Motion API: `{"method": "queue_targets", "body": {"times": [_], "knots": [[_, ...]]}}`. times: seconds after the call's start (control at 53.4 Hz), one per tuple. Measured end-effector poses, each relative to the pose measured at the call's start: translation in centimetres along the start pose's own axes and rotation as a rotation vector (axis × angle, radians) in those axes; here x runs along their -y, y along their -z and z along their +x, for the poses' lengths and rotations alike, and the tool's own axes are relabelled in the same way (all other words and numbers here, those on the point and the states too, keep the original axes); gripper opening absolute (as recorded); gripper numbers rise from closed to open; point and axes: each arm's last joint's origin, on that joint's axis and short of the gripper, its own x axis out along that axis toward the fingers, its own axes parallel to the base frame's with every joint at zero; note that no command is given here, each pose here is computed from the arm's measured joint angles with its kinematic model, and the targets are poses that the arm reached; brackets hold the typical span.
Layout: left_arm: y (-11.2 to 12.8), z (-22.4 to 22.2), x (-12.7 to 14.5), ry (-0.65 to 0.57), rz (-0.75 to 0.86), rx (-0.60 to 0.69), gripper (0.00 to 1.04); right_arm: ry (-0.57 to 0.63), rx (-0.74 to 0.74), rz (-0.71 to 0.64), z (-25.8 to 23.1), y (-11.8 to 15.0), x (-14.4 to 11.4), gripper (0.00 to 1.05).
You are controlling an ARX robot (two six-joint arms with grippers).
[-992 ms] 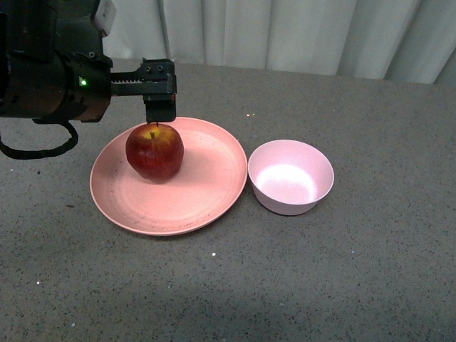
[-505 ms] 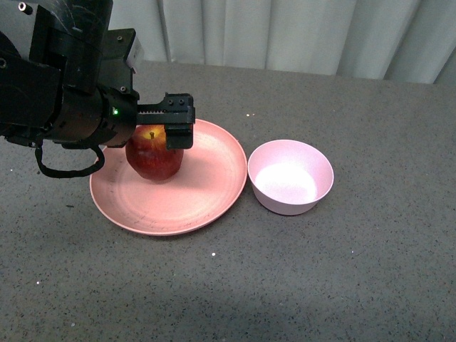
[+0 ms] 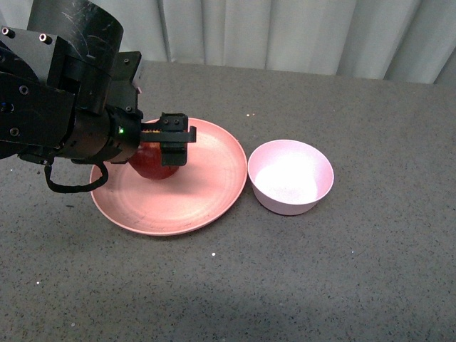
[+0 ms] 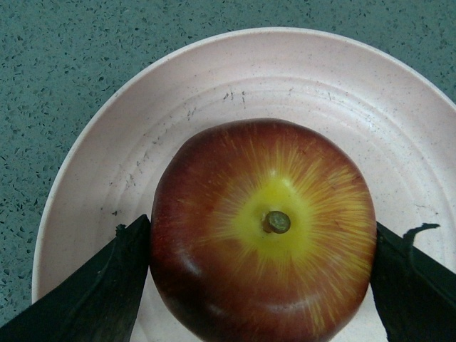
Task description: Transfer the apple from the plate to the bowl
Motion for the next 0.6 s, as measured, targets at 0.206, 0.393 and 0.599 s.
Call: {"method": "queue_targets", "body": {"times": [0.206, 0.393, 0.599], "knots": [[-0.8, -0.9, 1.6, 0.055, 0.032, 0.035, 0.74, 0.000, 0.000, 0.000, 0.0, 0.0, 0.0, 0.95], [-2.5, -2.6, 6.0, 0.176, 0.113, 0.109, 0.74, 0.000, 0.000, 0.000, 0.0, 0.0, 0.0, 0.95], [-2.3, -3.0, 10.0, 0.255, 0.203, 0.124, 0.74, 0.000, 0.000, 0.000, 0.0, 0.0, 0.0, 0.95]]}}
